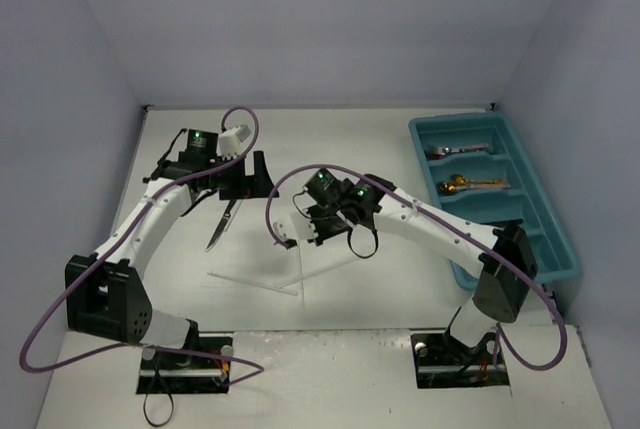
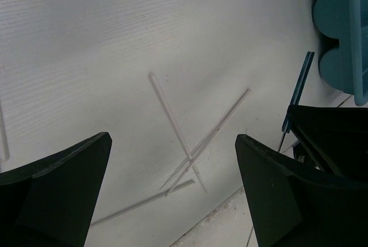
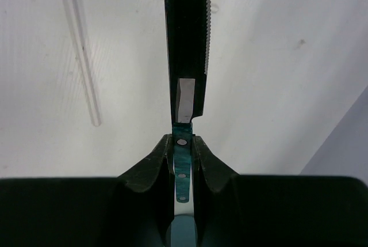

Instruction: Sort the eating utensils into containers

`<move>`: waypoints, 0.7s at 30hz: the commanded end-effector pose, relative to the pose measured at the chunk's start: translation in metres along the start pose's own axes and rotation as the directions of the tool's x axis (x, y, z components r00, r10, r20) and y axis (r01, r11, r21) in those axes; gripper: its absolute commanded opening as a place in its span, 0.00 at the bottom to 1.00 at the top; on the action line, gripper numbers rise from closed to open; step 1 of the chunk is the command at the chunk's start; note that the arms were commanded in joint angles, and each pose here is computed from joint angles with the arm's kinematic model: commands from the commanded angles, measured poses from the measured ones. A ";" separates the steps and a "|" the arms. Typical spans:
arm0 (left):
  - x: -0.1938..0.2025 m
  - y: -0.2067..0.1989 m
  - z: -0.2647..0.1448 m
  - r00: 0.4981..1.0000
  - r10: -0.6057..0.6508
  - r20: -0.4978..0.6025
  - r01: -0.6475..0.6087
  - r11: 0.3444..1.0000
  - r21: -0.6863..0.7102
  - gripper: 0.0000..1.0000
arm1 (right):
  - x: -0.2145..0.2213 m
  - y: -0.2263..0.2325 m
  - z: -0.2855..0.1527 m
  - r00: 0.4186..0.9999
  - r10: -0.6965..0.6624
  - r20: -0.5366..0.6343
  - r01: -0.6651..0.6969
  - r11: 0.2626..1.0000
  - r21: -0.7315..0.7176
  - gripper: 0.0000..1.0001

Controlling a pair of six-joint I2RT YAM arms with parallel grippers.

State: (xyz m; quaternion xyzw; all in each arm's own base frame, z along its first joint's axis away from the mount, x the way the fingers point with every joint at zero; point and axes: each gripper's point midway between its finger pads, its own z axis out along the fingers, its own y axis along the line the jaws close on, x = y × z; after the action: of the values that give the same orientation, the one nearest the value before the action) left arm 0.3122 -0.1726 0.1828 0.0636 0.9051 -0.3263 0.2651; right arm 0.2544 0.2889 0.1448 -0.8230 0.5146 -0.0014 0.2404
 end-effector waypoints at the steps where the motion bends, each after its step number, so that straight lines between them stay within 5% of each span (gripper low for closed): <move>1: -0.027 -0.016 -0.021 0.992 0.044 0.114 -0.047 0.999 0.021 0.88 | 0.076 0.019 -0.037 0.982 -0.014 -0.188 0.010 1.000 -0.022 0.00; 13: -0.027 -0.011 -0.011 0.994 0.009 0.107 -0.012 0.999 0.031 0.88 | 0.235 0.020 -0.116 0.887 0.128 -0.444 -0.137 0.990 0.012 0.00; 21: -0.023 -0.009 -0.012 0.995 0.007 0.102 -0.010 1.000 0.026 0.88 | 0.342 0.087 -0.126 0.862 0.159 -0.481 -0.252 0.958 -0.134 0.00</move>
State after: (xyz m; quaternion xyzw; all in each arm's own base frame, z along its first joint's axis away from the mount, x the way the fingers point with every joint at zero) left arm 0.3168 -0.1700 0.1933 0.0497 0.8990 -0.3306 0.2828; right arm 0.3239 -0.0287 0.1556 -0.7314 0.6597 -0.1503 0.0849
